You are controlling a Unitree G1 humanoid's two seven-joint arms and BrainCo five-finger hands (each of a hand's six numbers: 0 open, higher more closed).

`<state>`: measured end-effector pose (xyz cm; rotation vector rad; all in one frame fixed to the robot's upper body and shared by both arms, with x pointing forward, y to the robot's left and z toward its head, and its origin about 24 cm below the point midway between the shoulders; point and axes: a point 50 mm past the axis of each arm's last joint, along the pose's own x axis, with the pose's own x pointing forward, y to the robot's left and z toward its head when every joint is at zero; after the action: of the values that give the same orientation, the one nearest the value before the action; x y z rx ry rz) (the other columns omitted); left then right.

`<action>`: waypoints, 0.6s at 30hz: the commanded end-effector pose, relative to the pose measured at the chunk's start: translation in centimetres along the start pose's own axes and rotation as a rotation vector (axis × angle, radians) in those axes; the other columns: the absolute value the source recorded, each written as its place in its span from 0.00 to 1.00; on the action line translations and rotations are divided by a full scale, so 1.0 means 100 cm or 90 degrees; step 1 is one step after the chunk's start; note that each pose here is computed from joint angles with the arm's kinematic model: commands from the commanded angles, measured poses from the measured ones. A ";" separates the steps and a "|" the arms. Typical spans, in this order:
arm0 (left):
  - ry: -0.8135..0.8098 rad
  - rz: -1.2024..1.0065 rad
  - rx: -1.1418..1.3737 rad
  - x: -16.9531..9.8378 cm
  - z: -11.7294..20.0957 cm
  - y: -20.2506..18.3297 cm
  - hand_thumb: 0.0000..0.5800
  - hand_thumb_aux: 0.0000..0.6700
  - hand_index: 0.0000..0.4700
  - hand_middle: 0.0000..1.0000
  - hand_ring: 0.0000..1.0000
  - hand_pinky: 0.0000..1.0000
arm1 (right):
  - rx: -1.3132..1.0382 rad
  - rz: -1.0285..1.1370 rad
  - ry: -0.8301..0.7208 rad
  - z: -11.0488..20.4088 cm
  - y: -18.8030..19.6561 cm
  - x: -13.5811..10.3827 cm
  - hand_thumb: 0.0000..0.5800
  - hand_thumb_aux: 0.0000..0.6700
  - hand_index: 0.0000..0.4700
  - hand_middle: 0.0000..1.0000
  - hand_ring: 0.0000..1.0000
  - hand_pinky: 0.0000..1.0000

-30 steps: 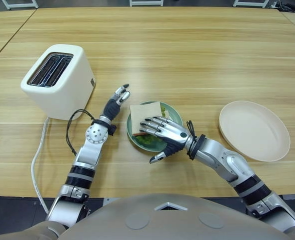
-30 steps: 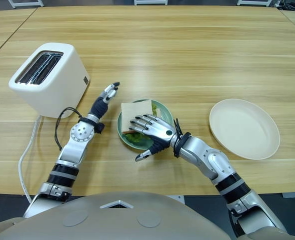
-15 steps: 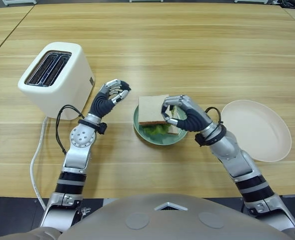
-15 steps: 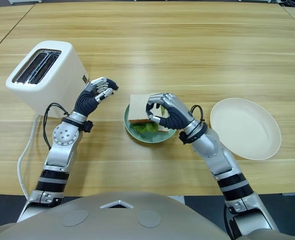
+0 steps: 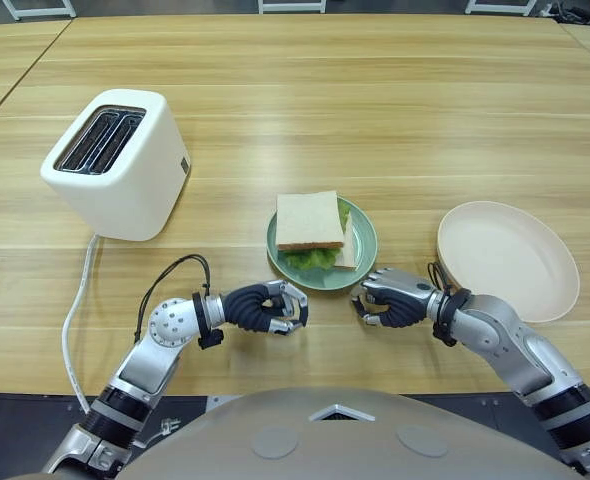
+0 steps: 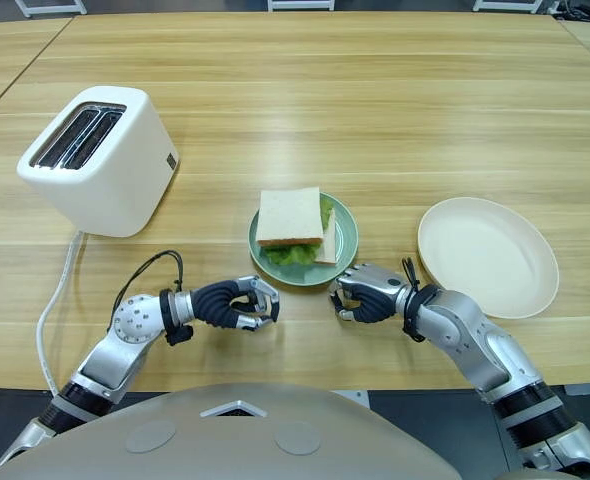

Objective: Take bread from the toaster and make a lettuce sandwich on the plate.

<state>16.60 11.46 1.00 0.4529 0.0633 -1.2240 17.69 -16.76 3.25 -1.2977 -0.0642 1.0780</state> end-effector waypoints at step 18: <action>0.287 0.150 0.130 0.020 -0.066 0.020 1.00 1.00 1.00 1.00 1.00 1.00 | -0.076 -0.261 -0.046 -0.017 -0.023 0.064 1.00 1.00 1.00 1.00 1.00 1.00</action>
<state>22.85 10.12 0.07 0.8083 -0.0576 -0.8499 22.75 -13.56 0.91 -1.2751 -0.4079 0.8102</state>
